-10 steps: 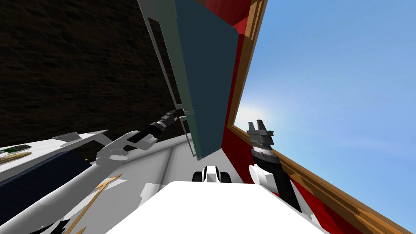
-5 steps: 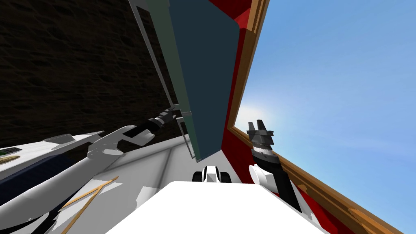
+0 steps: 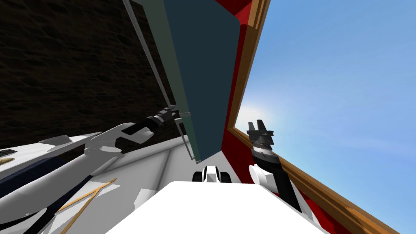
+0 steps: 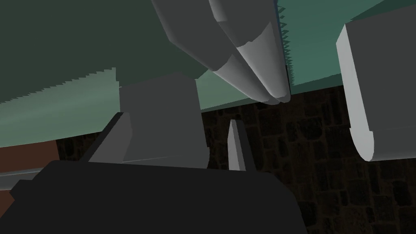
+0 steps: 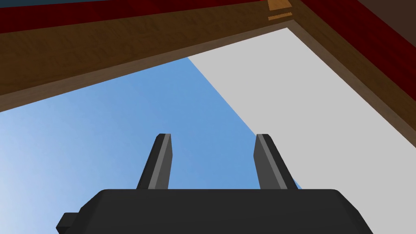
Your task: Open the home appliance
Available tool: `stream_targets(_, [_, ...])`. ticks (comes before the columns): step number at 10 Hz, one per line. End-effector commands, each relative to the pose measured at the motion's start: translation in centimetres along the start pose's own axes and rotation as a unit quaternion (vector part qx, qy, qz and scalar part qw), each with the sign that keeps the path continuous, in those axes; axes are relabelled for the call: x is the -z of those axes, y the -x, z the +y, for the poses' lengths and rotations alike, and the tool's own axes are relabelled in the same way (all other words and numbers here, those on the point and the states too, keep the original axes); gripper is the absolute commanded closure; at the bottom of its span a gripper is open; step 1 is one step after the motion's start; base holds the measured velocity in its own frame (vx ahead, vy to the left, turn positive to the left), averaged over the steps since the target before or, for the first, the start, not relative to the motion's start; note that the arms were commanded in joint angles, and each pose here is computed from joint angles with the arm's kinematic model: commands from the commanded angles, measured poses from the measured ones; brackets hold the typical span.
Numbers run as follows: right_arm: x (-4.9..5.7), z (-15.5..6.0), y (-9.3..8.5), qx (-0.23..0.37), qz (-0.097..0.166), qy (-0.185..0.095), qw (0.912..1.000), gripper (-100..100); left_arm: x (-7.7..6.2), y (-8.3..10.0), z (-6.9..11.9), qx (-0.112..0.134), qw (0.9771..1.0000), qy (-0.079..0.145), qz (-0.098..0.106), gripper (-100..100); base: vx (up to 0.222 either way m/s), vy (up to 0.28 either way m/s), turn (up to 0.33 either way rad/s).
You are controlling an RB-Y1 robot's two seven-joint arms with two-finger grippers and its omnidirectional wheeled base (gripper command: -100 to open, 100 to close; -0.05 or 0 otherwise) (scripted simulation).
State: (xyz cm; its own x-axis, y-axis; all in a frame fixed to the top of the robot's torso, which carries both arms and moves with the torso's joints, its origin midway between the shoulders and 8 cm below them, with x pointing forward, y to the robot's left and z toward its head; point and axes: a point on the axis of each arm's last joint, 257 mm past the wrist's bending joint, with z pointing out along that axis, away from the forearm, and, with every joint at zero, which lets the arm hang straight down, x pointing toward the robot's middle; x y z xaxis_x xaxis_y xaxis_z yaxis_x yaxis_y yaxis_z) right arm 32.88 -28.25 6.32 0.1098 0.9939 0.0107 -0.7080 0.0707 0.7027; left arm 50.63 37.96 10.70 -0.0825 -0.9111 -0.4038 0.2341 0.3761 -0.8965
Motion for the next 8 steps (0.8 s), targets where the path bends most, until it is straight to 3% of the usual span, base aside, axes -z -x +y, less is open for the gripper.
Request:
stream_targets(1, [0.0, 0.0, 0.0, 0.000, 0.000, 0.000, 1.0000, 0, 0.1, -1.3, -0.7, 0.002, 0.9998, -0.008, 0.016, 100, 0.001, 0.230, -0.016])
stream_targets(2, [0.0, 0.0, 0.0, 0.000, 0.000, 0.000, 1.0000, 0, 0.3, -2.6, -1.5, 0.004, 0.9994, -0.015, 0.031, 100, -0.019, 0.279, -0.013])
stream_targets(3, [0.0, 0.0, 0.0, 0.000, 0.000, 0.000, 1.0000, 0, 0.3, -2.6, -1.5, 0.004, 0.9994, -0.015, 0.031, 100, 0.000, 0.263, -0.018])
stream_targets(5, [0.0, 0.0, 0.0, 0.000, 0.000, 0.000, 1.0000, 0, 0.7, -5.3, -2.8, 0.010, 0.9975, -0.030, 0.063, 100, 0.036, 0.354, -0.008])
stream_targets(8, [0.0, 0.0, 0.0, 0.000, 0.000, 0.000, 1.0000, 0, 1.0, -6.6, -3.5, 0.013, 0.9961, -0.037, 0.079, 100, 0.008, 0.297, -0.016])
